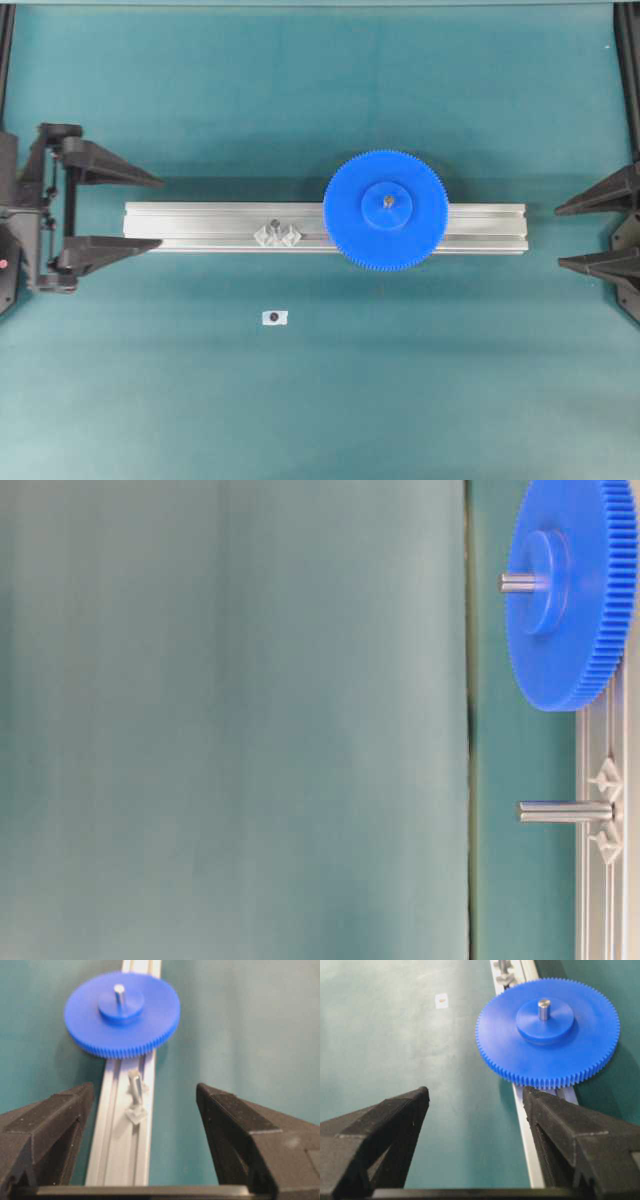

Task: Insert the large gear onto the shaft.

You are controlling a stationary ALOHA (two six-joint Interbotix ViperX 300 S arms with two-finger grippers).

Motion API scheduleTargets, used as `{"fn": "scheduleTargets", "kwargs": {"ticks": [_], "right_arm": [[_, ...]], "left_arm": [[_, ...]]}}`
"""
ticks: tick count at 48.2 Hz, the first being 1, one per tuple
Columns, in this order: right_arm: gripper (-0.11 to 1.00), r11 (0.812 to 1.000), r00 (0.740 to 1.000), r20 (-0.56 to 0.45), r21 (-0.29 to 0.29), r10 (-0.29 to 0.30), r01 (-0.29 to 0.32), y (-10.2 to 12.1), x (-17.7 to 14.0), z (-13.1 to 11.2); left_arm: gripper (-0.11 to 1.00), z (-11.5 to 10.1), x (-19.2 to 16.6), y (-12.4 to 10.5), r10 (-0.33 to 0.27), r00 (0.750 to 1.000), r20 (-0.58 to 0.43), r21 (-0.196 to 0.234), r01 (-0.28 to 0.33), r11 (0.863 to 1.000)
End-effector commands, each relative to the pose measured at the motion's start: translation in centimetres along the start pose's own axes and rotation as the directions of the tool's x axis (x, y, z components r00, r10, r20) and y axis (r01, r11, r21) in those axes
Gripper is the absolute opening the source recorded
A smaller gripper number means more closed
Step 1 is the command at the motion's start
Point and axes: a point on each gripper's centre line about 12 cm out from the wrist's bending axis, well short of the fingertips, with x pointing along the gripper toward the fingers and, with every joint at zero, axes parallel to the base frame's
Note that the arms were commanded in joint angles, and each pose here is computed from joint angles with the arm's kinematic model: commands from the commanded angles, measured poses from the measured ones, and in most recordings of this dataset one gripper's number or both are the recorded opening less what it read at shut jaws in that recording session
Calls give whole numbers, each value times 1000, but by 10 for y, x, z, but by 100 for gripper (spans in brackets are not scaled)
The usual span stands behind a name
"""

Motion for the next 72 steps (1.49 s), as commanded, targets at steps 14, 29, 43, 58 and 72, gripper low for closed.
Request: {"fn": "scheduleTargets", "kwargs": {"ticks": [14,29,43,58,72], "right_arm": [[83,1000,1000,9,11,3,-3,1,0,5],[83,1000,1000,9,12,3,-3,1,0,5],[83,1000,1000,9,11,3,-3,1,0,5],[83,1000,1000,10,12,3,-3,1,-1,5],[83,1000,1000,10,12,3,-3,1,-1,5]], "left_arm": [[81,2,-33,0,7,993,118,6,-8,1000],[80,-14,-43,0,8,999,49,1,-8,1000],[80,-24,-53,-1,8,995,96,1,-9,1000],[80,-32,-69,-2,15,971,238,3,-16,1000],[80,-51,-64,-3,12,985,172,1,-12,1000]]}}
